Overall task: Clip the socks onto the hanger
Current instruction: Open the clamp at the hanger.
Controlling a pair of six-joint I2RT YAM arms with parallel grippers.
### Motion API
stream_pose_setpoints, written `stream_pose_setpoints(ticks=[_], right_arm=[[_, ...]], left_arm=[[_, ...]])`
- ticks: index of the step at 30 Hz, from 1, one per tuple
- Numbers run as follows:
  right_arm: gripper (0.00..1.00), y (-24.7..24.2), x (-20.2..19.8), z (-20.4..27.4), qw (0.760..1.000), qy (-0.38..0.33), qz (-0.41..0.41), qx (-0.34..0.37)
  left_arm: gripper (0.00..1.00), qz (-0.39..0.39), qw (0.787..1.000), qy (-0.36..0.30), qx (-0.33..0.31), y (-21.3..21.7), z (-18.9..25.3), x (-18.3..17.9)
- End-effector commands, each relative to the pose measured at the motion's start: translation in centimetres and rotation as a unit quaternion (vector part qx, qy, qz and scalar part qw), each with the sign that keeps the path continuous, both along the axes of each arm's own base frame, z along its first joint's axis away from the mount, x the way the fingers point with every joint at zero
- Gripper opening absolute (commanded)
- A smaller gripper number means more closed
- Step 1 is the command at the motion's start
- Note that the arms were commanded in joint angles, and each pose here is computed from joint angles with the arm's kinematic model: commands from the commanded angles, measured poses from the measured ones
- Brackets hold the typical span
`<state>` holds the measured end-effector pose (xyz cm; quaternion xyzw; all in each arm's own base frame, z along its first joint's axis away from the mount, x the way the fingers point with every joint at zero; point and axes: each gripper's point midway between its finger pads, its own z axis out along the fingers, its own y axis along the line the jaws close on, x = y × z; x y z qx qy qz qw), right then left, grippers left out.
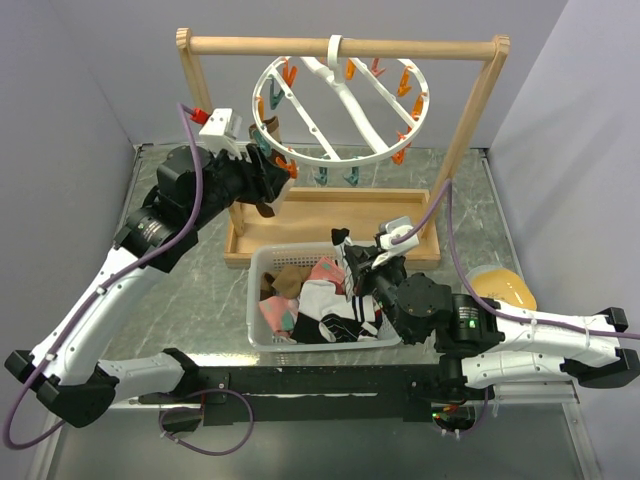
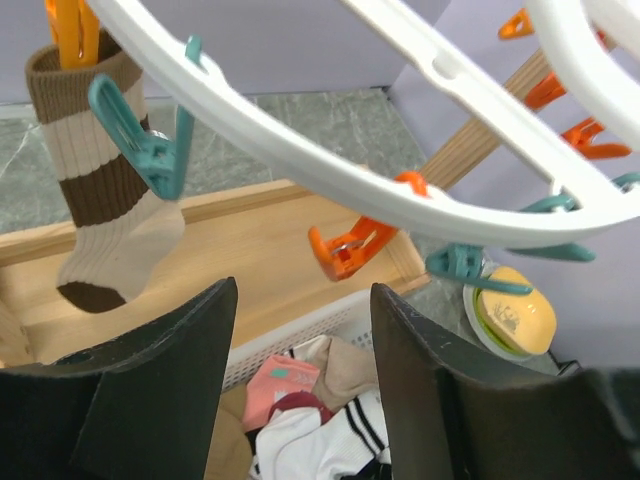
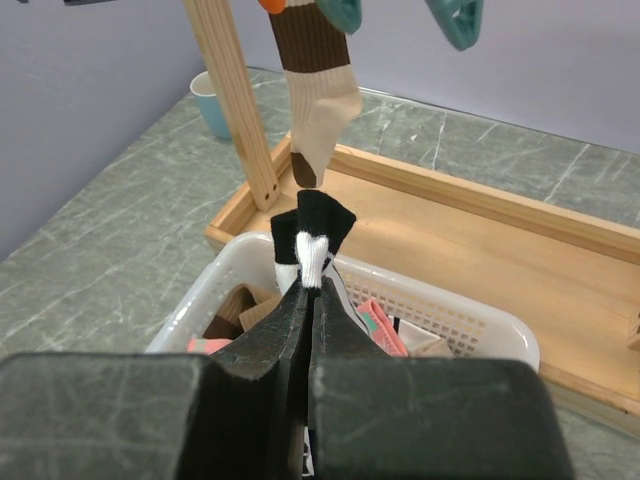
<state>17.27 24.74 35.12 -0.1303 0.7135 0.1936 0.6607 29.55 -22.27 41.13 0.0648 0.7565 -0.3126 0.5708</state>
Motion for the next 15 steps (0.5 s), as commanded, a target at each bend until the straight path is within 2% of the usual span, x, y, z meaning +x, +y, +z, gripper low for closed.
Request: stream_pose_setpoints(ticks=[1, 7, 9, 15], right_arm=[[0.00, 0.0, -0.1, 1.1, 1.000, -0.008, 0.001, 0.028], [0.00, 0.0, -0.2, 1.0, 1.000, -0.009, 0.006, 0.029], [0.00, -0.1, -0.3, 1.1, 0.999, -0.009, 0.007, 0.035], [0.00, -0.2, -0.2, 1.1, 0.999, -0.011, 0.007, 0.034]], left_arm=[[0.61, 0.002, 0.998, -0.044, -0.048, -0.3, 4.2, -0.1], [0.65, -0.026, 0.997, -0.069, -0.016, -1.7, 3.6, -0.1], [0.69, -0.017, 0.997, -0.078, -0.004, -1.7, 3.5, 0.4], [0.71, 0.006, 0.996, -0.090, -0.001, -1.5, 3.5, 1.5]])
